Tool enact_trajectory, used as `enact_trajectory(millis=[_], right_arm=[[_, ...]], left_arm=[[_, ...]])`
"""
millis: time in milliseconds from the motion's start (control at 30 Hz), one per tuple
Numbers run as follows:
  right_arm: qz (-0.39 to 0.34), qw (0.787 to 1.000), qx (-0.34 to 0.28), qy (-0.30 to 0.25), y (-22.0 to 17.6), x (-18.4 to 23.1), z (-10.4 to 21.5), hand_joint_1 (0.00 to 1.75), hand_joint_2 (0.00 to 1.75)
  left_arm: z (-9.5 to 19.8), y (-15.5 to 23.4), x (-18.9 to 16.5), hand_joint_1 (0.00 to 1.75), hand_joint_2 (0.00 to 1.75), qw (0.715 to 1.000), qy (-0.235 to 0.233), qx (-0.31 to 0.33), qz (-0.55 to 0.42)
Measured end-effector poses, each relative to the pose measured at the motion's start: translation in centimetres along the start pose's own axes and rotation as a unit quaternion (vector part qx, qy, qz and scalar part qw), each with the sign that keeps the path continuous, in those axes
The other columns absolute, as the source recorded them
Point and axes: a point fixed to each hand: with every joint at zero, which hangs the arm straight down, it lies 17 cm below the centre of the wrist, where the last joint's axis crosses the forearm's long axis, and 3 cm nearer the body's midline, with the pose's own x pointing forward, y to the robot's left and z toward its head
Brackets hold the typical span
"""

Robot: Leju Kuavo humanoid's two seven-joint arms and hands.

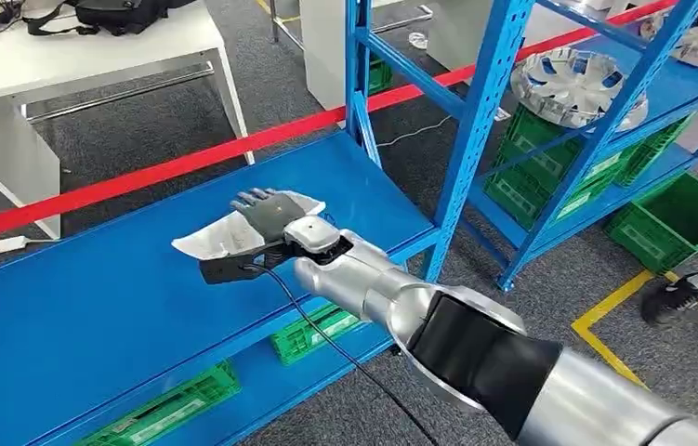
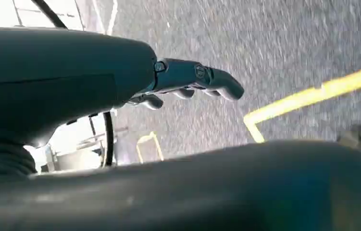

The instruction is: Take the parts from the cabinet and place them on the table.

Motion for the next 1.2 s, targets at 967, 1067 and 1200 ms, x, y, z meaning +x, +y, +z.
enact_trajectory(millis=[967,1067,1200], right_arm=[[0.027,0.994,0.071,0.077,6.5,-3.9,1.3,1.71,1.75],[0.053,0.989,0.064,0.120,7.0,-6.8,2.0,1.75,1.75],[0.079,0.979,0.052,0.182,6.3,-12.0,3.7,1.52,1.75]], left_arm=[[0.0,0.0,-0.2,0.00,0.00,1.000,-0.004,-0.001,0.011],[-0.1,0.0,-0.6,0.00,0.00,1.000,-0.003,-0.002,0.016],[-0.2,-0.1,-1.5,0.00,0.00,1.000,0.001,-0.003,0.024]])
